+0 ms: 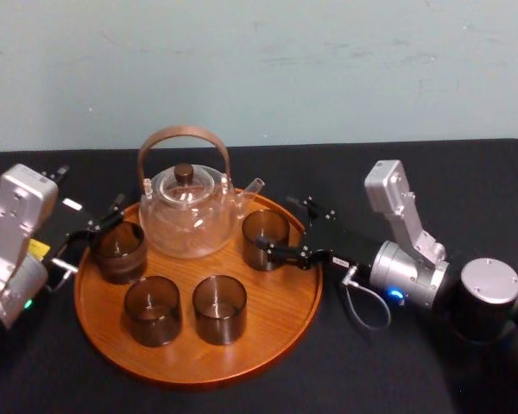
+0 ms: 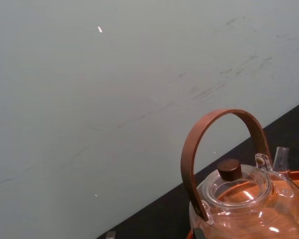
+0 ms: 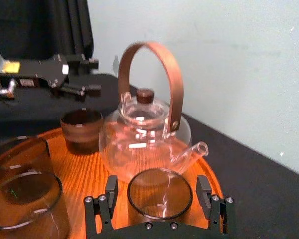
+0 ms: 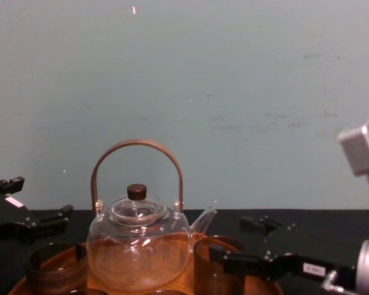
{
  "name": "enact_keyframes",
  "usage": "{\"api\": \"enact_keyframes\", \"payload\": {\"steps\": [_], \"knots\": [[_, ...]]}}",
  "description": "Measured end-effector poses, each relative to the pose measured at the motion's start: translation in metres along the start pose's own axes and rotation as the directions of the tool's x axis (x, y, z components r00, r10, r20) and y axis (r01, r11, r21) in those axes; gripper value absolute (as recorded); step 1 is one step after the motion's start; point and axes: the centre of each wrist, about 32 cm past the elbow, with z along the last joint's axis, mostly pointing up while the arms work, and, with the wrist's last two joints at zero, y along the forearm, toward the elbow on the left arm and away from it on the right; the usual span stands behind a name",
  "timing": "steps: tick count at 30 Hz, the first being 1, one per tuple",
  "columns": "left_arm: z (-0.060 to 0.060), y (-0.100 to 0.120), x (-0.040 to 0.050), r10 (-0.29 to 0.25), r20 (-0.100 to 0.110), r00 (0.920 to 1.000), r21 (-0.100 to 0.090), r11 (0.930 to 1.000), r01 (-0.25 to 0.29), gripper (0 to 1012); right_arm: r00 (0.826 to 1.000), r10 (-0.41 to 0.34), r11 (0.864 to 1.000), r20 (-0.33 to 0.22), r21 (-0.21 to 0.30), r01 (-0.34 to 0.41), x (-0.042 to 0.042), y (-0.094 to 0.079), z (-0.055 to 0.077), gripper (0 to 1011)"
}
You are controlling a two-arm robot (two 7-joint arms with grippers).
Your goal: Pick up the glass from the table and place it on the tray.
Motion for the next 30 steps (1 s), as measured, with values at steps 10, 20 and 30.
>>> {"api": "enact_keyframes", "payload": {"steps": [10,20,30], "knots": [[0.000,0.000,0.0000,0.000,0.000,1.0000,0.000,1.0000,0.000,1001,0.998,-0.064,0.993,0.022,0.103,0.061,-0.0050,-0.034,0.015,1003],[0.000,0.000,0.0000,0.000,0.000,1.0000,0.000,1.0000,0.000,1002,0.983,-0.182,0.979,0.031,0.094,0.179,-0.0106,-0.071,0.010,1002],[0.000,0.000,0.0000,0.000,0.000,1.0000,0.000,1.0000,0.000,1001,0.943,-0.330,0.943,0.029,0.059,0.328,-0.0182,-0.104,-0.006,1002]]}}
